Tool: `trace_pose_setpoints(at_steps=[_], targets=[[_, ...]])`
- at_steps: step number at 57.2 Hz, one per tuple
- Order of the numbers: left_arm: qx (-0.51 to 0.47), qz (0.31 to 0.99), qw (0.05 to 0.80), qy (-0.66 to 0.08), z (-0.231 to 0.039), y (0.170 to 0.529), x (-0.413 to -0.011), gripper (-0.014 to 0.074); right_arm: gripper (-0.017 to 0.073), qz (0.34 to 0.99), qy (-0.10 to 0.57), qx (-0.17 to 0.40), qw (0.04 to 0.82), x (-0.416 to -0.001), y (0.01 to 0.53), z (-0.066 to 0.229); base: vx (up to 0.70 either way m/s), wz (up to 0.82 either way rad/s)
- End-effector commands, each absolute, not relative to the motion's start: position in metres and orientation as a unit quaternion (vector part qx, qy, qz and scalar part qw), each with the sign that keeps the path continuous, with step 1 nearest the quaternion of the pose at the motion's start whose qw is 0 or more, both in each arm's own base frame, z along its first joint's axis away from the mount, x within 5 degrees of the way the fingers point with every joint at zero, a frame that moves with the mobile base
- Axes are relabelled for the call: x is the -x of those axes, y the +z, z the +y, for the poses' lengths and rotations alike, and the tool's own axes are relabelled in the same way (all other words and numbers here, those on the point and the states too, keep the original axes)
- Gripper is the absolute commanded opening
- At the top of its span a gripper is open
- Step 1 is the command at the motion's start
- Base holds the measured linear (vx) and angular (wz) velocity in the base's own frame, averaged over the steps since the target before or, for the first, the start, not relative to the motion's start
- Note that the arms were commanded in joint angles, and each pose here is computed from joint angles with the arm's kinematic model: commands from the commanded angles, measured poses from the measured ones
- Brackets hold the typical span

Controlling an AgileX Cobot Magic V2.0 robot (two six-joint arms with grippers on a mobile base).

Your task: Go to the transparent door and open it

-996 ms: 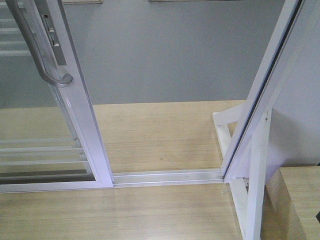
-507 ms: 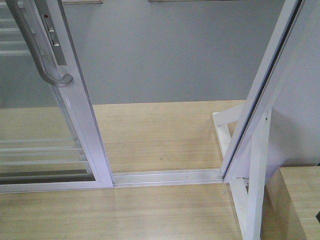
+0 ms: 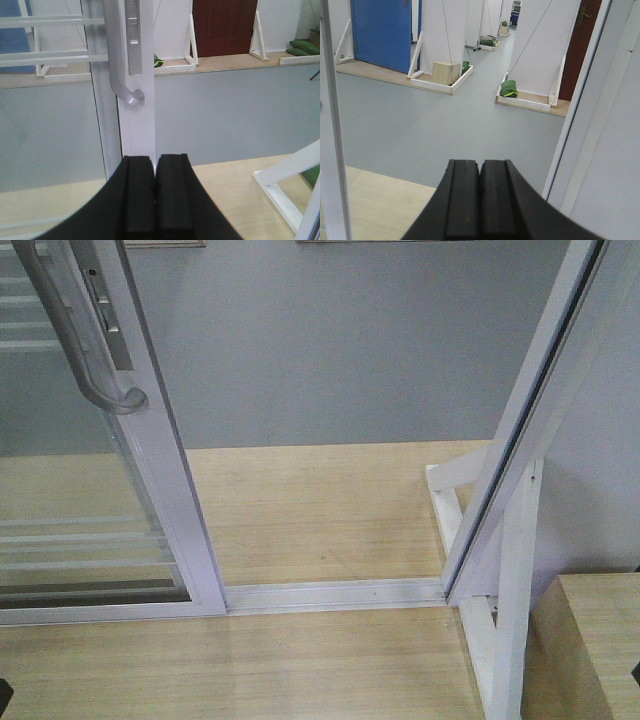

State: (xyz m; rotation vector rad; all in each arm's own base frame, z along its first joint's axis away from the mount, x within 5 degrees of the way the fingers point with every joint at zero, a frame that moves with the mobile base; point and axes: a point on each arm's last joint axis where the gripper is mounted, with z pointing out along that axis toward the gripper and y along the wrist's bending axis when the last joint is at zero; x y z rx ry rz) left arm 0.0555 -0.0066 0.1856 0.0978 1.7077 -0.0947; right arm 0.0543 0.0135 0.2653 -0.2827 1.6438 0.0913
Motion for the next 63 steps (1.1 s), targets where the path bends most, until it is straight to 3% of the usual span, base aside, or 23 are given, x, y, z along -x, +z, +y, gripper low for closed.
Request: trace_pose_setpoints(at_steps=[1,48,57,63], targets=[[-0.041,0.725,0.686,-0.049,-0.007,0.190,-0.056,-0.0006,-0.0006,0.697,0.040,0.118,0.706,-0.054,0.281,0.013,0.00,0.00],[-0.041,0.725,0.686,-0.049,-0.007,0.189,-0.056,-0.0006,-0.0006,0.691,0.034,0.120,0.712,-0.053,0.280,0.012,0.00,0.00],[-0.041,0.725,0.686,-0.049,-0.007,0.189,-0.056,-0.0006,-0.0006,0.659,0.035,0.109,0.744,-0.049,0.242,0.011,0.00,0.00],[-0.041,0.725,0.685,-0.049,-0.007,0.189,-0.056,-0.0006,-0.0006,0.685,0.034,0.113,0.719,-0.054,0.206,0.012,0.00,0.00]])
